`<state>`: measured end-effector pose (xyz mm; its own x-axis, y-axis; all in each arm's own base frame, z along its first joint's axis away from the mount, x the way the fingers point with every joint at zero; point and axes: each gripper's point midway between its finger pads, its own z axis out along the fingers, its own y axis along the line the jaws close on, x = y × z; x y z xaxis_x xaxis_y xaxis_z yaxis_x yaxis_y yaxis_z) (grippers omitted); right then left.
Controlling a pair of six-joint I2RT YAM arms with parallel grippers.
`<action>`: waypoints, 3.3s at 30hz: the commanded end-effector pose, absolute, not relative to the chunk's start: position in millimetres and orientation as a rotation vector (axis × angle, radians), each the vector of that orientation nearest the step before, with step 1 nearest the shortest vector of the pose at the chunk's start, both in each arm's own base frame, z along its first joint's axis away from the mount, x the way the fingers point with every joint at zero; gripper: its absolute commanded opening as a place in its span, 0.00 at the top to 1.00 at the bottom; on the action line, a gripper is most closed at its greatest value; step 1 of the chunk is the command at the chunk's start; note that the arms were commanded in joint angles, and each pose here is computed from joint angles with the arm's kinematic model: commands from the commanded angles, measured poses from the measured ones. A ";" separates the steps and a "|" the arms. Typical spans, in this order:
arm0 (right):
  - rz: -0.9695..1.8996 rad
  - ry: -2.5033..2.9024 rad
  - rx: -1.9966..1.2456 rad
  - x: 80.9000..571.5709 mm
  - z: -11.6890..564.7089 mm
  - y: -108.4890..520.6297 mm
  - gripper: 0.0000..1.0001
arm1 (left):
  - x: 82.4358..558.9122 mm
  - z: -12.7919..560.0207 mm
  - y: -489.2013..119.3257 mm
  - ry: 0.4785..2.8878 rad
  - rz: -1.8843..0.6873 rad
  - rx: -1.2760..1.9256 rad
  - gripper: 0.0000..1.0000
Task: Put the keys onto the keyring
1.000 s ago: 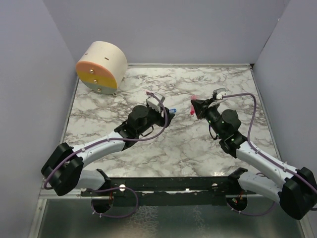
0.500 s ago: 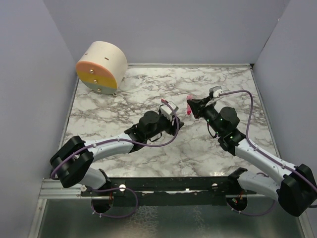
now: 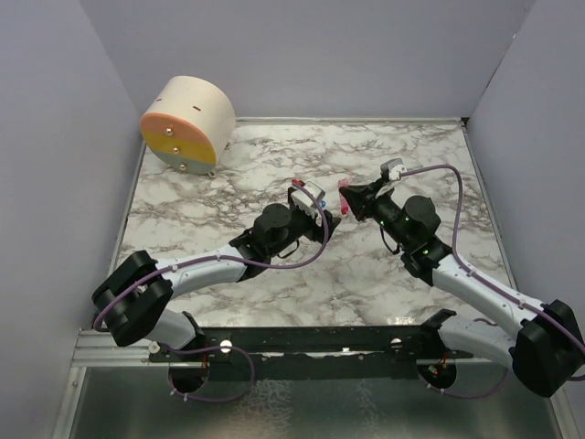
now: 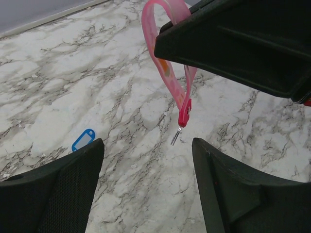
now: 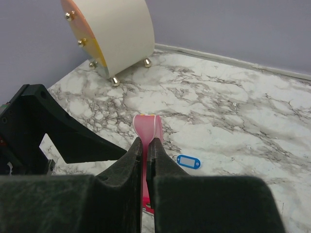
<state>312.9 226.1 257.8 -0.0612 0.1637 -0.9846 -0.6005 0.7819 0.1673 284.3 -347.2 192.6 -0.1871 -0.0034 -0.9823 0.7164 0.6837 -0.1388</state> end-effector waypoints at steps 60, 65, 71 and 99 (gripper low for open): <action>0.763 1.475 -0.522 295.8 273.9 250.9 0.99 | 272.1 201.8 -377.3 1.542 -0.918 0.693 0.58; 0.766 1.475 -0.525 295.3 273.7 251.4 0.99 | 273.1 202.0 -377.3 1.541 -0.922 0.688 0.60; 0.764 1.475 -0.525 295.2 273.9 251.2 0.99 | 274.5 203.0 -376.3 1.540 -0.925 0.676 0.63; 0.769 1.474 -0.533 293.7 273.7 251.7 0.99 | 275.1 202.7 -379.9 1.542 -0.958 0.676 0.81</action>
